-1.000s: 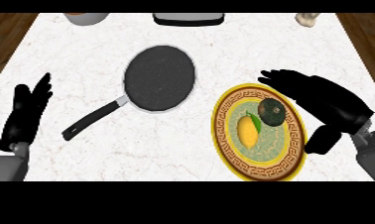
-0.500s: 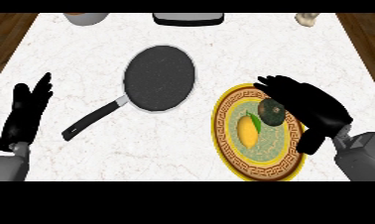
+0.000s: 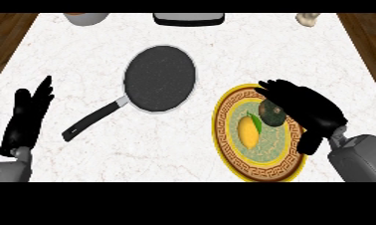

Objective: Pick the squash from the plate and place it in the pan

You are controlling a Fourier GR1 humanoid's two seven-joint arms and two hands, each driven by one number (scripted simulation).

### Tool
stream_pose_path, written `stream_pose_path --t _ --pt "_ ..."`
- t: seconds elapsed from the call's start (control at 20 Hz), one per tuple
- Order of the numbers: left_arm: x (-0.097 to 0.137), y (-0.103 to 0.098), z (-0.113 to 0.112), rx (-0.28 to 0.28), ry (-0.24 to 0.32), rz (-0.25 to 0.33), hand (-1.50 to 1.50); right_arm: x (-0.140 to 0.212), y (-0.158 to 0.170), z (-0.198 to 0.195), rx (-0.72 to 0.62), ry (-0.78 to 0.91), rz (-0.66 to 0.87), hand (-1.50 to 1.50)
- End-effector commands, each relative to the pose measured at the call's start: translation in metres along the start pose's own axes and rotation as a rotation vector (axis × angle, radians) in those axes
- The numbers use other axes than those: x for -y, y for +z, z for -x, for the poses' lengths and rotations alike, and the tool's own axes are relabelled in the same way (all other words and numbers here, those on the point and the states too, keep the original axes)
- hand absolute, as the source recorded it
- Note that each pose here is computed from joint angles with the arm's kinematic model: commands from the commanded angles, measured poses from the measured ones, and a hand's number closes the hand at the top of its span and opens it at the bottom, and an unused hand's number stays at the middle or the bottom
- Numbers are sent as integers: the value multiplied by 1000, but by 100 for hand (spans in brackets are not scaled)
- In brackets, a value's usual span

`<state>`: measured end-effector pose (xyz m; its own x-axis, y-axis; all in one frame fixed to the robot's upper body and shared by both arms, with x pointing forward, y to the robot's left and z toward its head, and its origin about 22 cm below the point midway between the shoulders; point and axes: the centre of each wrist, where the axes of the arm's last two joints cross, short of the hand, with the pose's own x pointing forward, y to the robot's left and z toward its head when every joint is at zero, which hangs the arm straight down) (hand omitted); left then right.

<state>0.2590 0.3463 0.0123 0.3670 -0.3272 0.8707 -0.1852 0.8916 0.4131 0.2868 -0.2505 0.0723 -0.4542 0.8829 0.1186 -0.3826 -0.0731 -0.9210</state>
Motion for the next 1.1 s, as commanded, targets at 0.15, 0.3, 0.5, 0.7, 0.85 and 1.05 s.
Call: stream_pose_path --t 0.15,0.3,0.5,0.7,0.85,1.05 --pt "5 4 1 7 -9 0 0 -11 -18 -13 -7 -16 18 -150" --pt "-3 -6 -10 -13 -7 -4 0 -36 -15 -12 -2 -18 15 -150" --pt "9 1 -13 -16 -10 -6 0 -37 -30 3 -16 -1 -24 -150" --pt "-15 -18 -2 -14 20 -5 0 -23 -36 2 -44 -2 -18 -150" --pt "-6 -1 18 -9 4 0 0 -29 -39 2 -63 28 -46 -150" --pt "-15 12 -9 -1 -11 12 0 -44 -44 11 -44 61 -35 150"
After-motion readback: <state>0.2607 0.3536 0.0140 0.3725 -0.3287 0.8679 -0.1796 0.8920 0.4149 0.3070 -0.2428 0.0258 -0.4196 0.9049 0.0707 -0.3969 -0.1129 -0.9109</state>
